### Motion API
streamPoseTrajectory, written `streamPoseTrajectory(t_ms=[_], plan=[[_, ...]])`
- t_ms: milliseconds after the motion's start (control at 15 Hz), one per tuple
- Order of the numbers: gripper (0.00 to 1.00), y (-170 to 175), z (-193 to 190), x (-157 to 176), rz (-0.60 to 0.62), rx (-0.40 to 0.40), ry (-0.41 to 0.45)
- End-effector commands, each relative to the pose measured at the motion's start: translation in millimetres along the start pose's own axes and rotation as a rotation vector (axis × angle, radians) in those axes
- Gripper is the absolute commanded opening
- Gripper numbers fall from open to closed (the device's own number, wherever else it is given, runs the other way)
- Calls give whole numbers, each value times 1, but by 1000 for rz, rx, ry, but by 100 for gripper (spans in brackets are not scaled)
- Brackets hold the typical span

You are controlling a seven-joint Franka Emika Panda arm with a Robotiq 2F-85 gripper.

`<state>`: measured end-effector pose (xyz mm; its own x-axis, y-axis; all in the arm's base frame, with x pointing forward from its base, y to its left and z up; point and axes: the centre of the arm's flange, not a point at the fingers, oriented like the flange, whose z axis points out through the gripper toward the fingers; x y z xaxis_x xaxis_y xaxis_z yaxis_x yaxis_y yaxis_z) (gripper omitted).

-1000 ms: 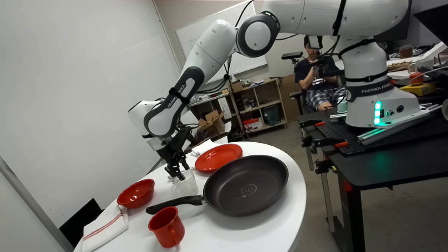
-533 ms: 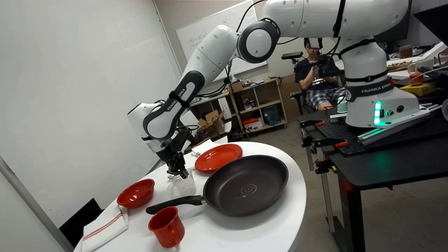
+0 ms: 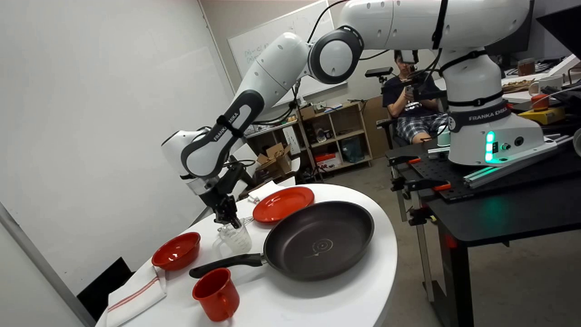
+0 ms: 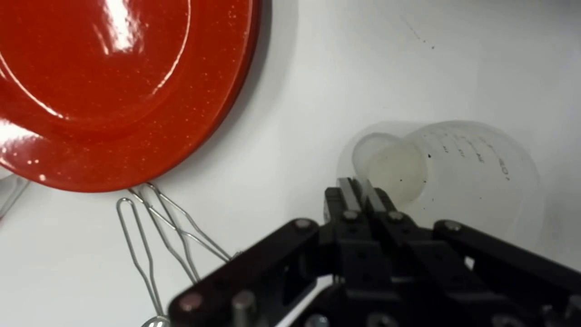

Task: Put the clear jug on the red plate

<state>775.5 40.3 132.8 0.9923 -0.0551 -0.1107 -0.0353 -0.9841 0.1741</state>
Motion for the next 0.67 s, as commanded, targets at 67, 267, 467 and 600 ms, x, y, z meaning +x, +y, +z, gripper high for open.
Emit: streamPoseTrajectory(t_ms=[67, 267, 467, 600], plan=[[1, 8, -21, 4, 14, 7, -11], [1, 23, -43, -10, 38, 17, -14], [1, 40, -59, -24, 57, 9, -31], [1, 52, -65, -34, 88, 8, -46]])
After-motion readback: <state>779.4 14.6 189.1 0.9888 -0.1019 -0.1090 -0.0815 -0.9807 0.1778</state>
